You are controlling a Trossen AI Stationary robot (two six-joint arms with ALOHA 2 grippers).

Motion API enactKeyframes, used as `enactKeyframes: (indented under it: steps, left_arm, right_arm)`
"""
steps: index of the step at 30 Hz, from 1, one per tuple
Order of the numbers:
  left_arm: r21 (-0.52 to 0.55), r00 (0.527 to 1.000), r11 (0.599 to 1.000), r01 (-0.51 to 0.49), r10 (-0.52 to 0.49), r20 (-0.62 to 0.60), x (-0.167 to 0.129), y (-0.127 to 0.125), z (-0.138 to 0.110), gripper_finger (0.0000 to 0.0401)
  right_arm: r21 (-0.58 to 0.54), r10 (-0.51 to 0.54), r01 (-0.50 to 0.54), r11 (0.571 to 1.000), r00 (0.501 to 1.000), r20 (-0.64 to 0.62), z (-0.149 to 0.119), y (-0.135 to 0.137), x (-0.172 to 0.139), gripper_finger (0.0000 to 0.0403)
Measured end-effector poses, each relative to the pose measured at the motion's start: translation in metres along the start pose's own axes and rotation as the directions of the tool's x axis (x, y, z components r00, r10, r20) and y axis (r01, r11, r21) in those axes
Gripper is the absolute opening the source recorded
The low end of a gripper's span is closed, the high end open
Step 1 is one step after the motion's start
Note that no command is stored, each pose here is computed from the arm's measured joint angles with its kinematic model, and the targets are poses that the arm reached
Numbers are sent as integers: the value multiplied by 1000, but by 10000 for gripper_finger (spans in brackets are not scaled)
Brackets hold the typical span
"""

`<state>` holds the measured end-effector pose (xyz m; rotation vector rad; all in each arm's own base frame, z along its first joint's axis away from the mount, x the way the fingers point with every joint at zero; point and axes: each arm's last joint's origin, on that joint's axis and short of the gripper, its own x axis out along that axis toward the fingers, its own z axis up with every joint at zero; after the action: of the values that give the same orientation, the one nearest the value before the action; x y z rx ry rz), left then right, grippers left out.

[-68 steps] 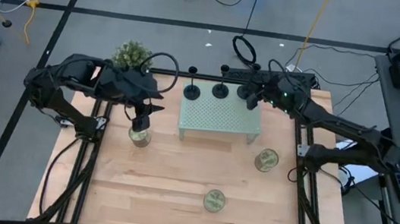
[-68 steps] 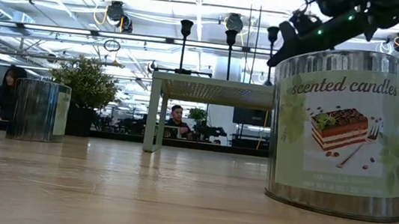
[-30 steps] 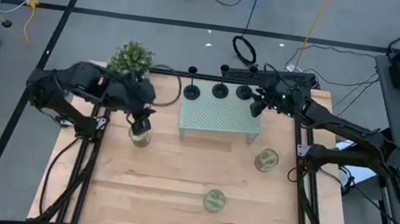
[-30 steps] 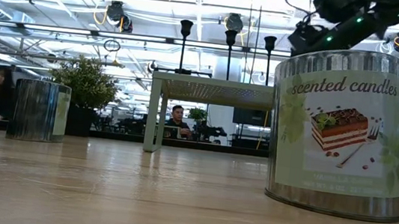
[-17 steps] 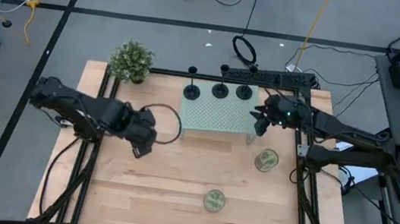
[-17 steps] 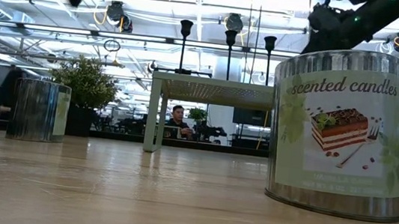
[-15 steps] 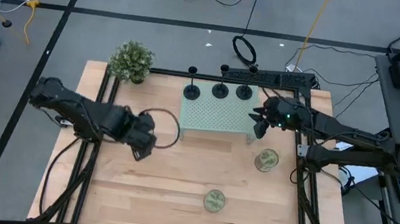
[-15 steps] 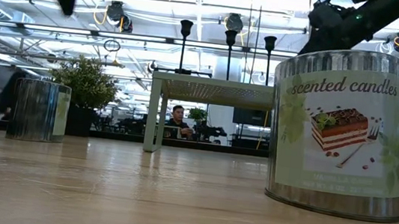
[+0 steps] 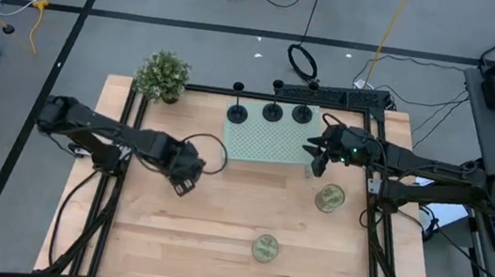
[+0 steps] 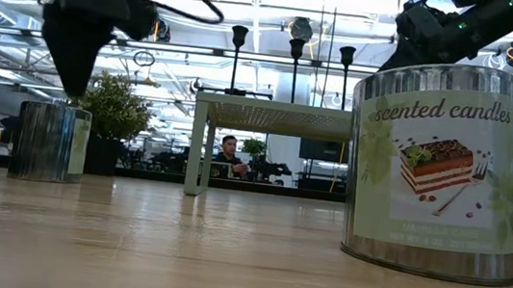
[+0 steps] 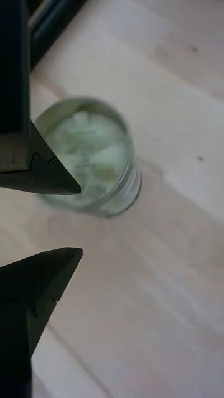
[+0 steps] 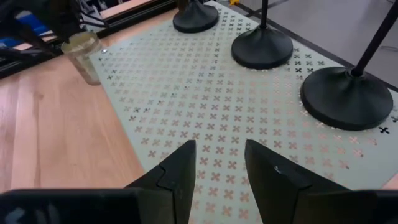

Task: Pick & Place candle stick holders
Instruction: Put the top left green scented candle on the shelf

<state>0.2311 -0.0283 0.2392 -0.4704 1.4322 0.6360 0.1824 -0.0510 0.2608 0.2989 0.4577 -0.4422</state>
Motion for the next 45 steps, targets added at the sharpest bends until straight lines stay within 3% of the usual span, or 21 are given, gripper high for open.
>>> enactKeyframes:
  steps: [6, 14, 23, 41, 45]
  left_arm:
    - [-25, 1000, 1000, -17, 17, -3, 3, 14, 13, 157]
    - [-39, 1000, 999, -11, 10, -9, 7, 14, 16, 157]
    - [-81, 999, 996, 23, -27, -46, 42, 15, 6, 157]
    - [-52, 997, 998, 44, -47, -54, 41, 17, 7, 156]
    - [-45, 997, 998, 52, -54, -56, 40, 17, 7, 126]
  right_arm:
    - [-1, -1, 1, 1000, 1000, -4, 0, 0, 0, 130]
    - [-1, -1, 1, 1000, 1000, -6, -1, 0, 0, 130]
    - [-1, -2, 2, 1000, 1000, -9, -1, 0, 0, 130]
    - [-1, -2, 2, 1000, 1000, -6, -1, 0, 0, 130]
    - [-1, -2, 2, 1000, 1000, -6, -1, 0, 0, 130]
